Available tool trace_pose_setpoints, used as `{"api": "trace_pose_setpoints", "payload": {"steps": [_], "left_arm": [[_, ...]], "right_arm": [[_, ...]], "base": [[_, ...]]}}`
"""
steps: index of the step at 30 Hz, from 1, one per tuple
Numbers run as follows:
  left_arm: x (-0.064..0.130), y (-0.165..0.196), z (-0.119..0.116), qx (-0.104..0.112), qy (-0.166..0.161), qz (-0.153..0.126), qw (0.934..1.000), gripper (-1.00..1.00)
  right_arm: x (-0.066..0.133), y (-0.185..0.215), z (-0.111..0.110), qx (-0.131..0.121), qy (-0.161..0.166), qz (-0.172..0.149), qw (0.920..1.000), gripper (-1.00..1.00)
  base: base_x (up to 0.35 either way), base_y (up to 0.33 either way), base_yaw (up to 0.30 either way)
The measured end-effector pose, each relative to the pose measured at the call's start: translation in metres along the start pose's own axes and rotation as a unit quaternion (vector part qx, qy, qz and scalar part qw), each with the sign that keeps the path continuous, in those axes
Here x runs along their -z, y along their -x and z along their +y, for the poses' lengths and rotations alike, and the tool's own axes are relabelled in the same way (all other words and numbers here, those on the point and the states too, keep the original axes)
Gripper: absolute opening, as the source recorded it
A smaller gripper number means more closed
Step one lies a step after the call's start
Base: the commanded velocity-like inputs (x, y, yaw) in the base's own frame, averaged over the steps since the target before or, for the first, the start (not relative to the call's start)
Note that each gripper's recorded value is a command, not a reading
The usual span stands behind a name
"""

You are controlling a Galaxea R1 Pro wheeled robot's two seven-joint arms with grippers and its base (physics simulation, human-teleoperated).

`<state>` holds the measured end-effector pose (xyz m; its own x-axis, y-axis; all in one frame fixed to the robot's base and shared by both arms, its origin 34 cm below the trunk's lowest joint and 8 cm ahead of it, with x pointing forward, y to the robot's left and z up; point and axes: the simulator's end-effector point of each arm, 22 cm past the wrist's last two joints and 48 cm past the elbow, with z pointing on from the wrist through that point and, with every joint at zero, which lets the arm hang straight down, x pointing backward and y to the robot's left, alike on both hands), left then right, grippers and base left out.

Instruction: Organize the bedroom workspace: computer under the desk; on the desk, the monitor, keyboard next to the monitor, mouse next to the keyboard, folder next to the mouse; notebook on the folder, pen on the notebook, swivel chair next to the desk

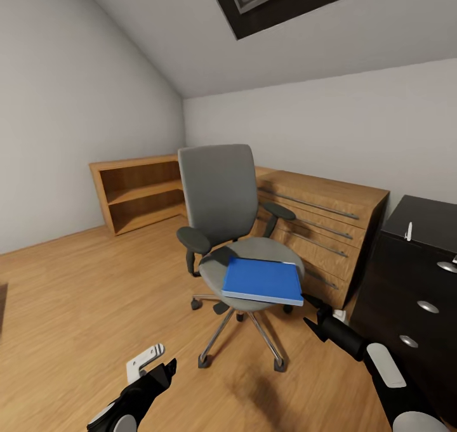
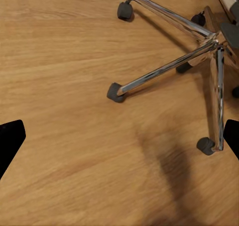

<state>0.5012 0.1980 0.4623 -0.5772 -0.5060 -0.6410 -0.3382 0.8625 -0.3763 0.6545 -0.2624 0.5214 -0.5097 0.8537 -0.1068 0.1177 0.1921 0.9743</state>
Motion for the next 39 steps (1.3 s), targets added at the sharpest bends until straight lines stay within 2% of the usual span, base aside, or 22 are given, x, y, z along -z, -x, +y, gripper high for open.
{"api": "trace_pose_setpoints", "payload": {"steps": [39], "left_arm": [[-0.0002, -0.0005, 0.0004, 0.0, 0.0, 0.001, 1.0, 1.0]], "right_arm": [[-0.0004, -0.0007, 0.0002, 0.0, 0.0, 0.0, 1.0, 1.0]], "base": [[0.034, 0.009, 0.0]]}}
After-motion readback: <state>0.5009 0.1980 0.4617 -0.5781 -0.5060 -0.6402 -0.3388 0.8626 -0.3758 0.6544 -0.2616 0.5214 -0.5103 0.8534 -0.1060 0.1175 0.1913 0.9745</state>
